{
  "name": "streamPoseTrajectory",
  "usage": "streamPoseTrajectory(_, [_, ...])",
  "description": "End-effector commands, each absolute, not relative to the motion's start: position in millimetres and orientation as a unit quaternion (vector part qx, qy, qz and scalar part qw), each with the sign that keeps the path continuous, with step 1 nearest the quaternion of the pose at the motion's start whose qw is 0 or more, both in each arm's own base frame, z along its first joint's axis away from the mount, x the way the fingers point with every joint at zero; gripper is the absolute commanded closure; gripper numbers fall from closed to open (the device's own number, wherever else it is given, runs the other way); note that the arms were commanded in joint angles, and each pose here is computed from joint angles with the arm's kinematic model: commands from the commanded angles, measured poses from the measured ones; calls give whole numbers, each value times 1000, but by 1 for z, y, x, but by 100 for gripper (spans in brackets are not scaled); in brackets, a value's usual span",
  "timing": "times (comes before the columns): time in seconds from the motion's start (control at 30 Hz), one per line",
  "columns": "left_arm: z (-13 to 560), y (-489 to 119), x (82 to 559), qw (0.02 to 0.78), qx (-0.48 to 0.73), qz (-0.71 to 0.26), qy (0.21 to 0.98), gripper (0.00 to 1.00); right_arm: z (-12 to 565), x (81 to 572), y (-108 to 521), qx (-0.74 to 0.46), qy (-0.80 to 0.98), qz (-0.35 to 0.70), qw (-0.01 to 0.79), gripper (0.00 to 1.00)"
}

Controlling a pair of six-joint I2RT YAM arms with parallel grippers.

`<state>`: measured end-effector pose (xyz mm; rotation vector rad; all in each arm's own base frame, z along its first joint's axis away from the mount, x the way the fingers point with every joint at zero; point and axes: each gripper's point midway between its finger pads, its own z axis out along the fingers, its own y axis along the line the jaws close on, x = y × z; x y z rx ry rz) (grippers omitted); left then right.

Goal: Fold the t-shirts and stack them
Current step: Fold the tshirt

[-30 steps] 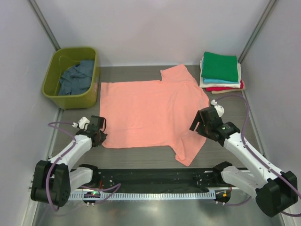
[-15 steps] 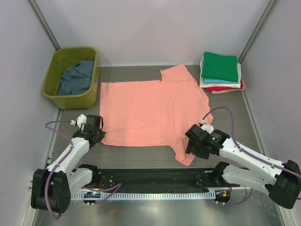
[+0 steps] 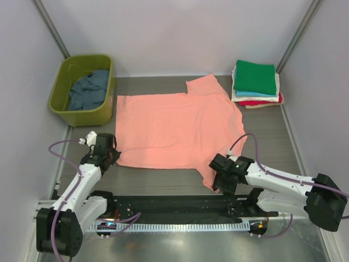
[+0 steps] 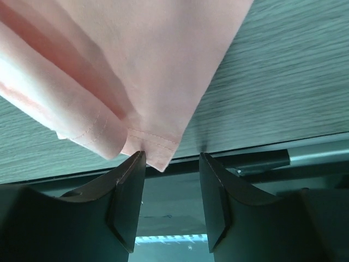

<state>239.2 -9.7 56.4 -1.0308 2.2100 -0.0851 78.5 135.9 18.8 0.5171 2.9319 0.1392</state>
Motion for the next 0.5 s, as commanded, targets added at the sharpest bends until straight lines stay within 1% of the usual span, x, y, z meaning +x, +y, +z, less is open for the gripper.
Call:
streamPoseTrajectory(0.0, [59, -8, 242, 351, -390, -31, 850, 100, 14, 84, 149, 192, 975, 67, 84, 50])
streamPoseTrajectory(0.13, [56, -9, 242, 346, -387, -31, 854, 100, 7, 87, 151, 195, 974, 69, 88, 53])
streamPoseTrajectory(0.23, [55, -9, 242, 346, -386, -32, 854, 100, 4, 90, 150, 195, 974, 65, 96, 71])
streamPoseTrajectory(0.27, [56, -8, 242, 347, -387, -32, 854, 100, 4, 91, 150, 196, 974, 65, 97, 81])
streamPoseTrajectory(0.33, [56, -8, 241, 348, -386, -31, 854, 100, 5, 93, 150, 194, 974, 64, 102, 89])
streamPoseTrajectory(0.37, [56, -7, 241, 347, -386, -29, 854, 100, 6, 93, 150, 193, 973, 66, 104, 95])
streamPoseTrajectory(0.4, [56, -8, 241, 348, -385, -30, 854, 100, 8, 94, 150, 194, 973, 68, 108, 98])
streamPoseTrajectory(0.47, [57, -8, 240, 347, -384, -29, 855, 100, 14, 98, 148, 199, 970, 69, 121, 99])
